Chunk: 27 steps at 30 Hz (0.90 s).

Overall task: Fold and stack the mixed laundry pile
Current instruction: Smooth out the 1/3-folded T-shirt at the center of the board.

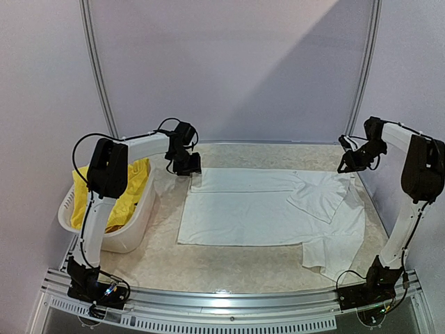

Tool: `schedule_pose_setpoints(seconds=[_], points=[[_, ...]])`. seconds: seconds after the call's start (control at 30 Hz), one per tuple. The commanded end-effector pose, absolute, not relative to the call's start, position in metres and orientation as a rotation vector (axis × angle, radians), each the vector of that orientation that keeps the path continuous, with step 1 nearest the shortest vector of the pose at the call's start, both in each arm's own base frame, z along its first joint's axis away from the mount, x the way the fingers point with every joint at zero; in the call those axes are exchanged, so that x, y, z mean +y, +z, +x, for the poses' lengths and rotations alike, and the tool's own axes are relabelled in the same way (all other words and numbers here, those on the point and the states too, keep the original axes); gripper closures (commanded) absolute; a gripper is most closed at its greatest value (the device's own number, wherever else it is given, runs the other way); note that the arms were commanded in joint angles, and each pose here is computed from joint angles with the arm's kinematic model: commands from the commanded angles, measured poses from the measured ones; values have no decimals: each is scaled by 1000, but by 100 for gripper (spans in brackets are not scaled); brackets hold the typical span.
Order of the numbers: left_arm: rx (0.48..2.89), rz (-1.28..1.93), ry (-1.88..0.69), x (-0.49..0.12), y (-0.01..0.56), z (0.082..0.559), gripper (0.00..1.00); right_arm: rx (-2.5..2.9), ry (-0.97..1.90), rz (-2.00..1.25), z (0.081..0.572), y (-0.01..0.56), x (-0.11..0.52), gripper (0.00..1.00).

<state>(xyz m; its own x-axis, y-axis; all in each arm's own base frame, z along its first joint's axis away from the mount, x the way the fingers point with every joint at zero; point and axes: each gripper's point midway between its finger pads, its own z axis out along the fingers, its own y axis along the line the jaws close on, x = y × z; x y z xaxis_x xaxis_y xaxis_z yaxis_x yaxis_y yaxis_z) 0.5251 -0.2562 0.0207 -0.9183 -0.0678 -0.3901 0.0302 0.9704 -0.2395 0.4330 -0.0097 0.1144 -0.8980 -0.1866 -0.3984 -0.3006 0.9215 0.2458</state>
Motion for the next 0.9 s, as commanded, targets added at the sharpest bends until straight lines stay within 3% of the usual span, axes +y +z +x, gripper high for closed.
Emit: schedule_pose_setpoints(seconds=[0.0,0.5,0.87], points=[[2713,-64,-296,-245,14,535,50,2691,442,-372,428,116,-7,58],[2669,-73,-336,-245,3,552,97,2762,289,-363,448,78,-31,58],[2621,-153,-223,-217,7,568,100,2856,89,-319,482,38,-64,65]])
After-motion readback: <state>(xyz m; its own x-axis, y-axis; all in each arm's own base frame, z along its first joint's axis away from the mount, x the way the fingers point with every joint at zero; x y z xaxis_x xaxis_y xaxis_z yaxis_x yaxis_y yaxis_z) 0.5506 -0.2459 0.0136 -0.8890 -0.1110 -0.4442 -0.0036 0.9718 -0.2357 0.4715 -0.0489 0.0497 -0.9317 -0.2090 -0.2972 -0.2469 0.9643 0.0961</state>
